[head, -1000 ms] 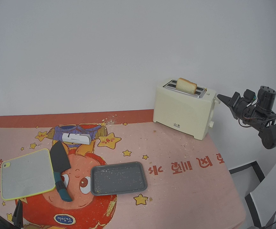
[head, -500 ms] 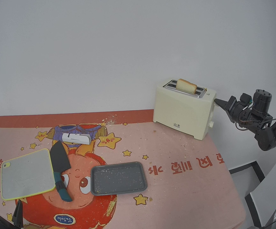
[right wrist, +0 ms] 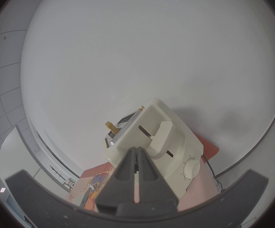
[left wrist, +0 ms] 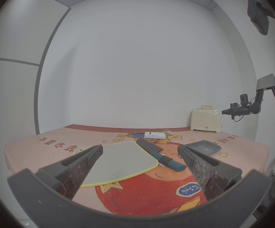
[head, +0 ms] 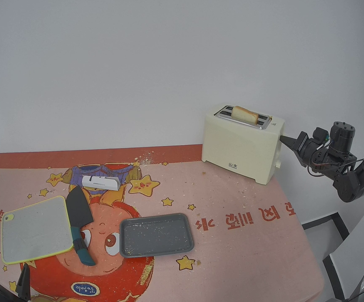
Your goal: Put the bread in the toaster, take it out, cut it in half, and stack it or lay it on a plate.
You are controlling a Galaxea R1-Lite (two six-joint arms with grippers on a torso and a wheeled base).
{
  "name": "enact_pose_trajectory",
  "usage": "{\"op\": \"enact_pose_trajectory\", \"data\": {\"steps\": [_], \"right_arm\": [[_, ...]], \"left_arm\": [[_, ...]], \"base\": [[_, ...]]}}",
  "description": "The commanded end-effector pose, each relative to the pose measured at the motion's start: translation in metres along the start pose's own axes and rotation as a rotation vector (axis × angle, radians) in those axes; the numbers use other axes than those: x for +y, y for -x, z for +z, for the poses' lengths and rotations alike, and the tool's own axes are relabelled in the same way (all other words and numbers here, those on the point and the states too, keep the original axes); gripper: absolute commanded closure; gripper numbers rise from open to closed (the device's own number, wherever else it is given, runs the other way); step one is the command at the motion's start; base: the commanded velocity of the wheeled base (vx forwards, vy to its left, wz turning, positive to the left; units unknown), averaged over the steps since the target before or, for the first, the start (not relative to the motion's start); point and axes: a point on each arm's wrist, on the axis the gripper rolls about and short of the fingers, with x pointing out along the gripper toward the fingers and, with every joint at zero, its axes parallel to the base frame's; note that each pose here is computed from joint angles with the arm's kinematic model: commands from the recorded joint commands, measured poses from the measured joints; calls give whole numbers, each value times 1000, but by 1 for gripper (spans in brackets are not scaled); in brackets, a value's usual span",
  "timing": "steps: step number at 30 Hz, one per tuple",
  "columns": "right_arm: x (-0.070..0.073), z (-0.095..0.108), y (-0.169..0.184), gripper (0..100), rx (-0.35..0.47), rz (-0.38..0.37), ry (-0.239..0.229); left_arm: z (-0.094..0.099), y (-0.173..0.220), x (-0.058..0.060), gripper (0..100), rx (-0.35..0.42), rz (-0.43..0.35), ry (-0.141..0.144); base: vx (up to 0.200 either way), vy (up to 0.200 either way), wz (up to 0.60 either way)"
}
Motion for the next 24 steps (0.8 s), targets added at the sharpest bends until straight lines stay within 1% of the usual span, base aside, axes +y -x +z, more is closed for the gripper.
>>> {"op": "enact_pose_trajectory", "data": {"steps": [1,8,22,24], "right_arm": [[-4,-3,-2,100,12,-8,-5],[-7,-8,-5,100,26,-15,-11],[-23,-22,-14,100,65,-50,-28],[-23,-23,-15,100,70,-51,-28]], "left_arm": [[-5,-1,0,0,15,2,0],[-5,-1,0,0,15,1,0],[-5,-1,0,0,15,1,0],[-5,-1,0,0,15,2,0]], "base": [[0,0,0],[0,0,0],[0,0,0],[0,0,0]]}}
